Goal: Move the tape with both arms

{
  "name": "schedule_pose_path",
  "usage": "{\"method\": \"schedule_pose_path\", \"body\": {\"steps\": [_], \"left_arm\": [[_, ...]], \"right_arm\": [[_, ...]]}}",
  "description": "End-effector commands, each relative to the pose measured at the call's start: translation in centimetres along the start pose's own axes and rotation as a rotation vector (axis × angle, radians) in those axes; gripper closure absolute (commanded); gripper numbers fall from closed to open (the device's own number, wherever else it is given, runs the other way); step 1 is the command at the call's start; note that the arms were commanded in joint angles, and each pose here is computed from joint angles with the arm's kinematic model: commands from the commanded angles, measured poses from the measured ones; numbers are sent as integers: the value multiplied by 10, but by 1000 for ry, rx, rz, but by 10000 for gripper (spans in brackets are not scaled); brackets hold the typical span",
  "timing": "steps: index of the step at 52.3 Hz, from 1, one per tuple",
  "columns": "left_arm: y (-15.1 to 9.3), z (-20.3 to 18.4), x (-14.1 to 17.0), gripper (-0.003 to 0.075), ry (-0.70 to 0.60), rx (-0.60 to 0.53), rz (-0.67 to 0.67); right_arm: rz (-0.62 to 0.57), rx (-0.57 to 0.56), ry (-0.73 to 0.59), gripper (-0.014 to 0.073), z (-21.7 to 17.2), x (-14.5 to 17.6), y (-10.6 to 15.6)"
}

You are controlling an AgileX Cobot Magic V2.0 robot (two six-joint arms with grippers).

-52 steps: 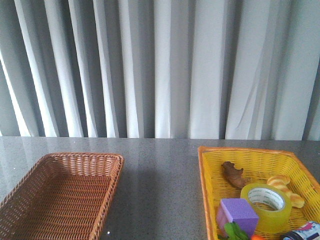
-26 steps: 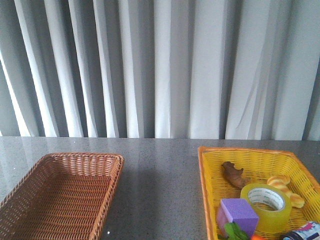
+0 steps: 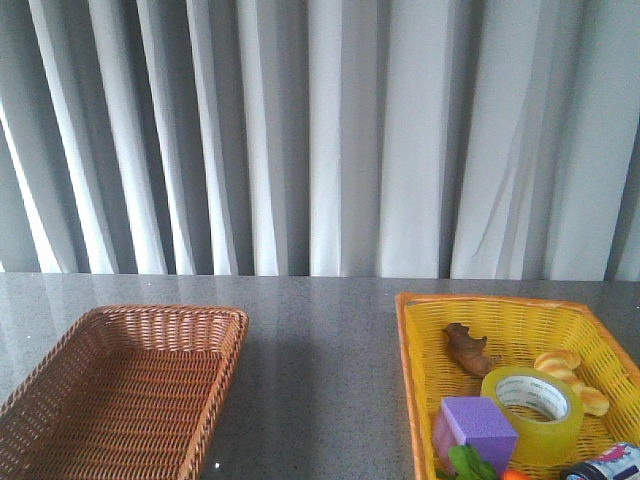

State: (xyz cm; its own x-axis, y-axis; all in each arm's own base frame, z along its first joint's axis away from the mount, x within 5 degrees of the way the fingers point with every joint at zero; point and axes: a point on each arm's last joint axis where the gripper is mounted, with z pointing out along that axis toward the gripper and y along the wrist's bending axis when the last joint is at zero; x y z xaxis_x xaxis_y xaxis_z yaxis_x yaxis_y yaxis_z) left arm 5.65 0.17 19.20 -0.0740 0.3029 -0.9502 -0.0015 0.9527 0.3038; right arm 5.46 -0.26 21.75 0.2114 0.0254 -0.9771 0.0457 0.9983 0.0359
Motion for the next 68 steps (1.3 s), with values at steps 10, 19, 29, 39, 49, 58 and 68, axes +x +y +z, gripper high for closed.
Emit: {"method": "schedule_pose_path", "body": {"steps": [10, 19, 29, 39, 49, 58, 68], "left_arm": [[6, -4, -21, 726, -184, -24, -198], [19, -15, -49, 726, -489, -68, -473], [42, -27, -116, 726, -659, -80, -507], [62, 15, -197, 726, -446, -42, -407], [74, 84, -242, 726, -176, 4, -386], [74, 128, -247, 726, -36, 26, -386], [69, 152, -233, 726, 39, 35, -386]], "right_arm": [[100, 2, -141, 603, -2, -11, -1], [223, -77, -383, 603, -7, -38, 3], [-109, -250, -498, 603, 1, -111, 27], [-17, -237, -327, 603, 56, -174, 26], [48, -119, -18, 603, 129, -196, 23], [49, 54, 309, 603, 179, -177, 19], [5, 113, 475, 603, 203, -145, 18]]}}
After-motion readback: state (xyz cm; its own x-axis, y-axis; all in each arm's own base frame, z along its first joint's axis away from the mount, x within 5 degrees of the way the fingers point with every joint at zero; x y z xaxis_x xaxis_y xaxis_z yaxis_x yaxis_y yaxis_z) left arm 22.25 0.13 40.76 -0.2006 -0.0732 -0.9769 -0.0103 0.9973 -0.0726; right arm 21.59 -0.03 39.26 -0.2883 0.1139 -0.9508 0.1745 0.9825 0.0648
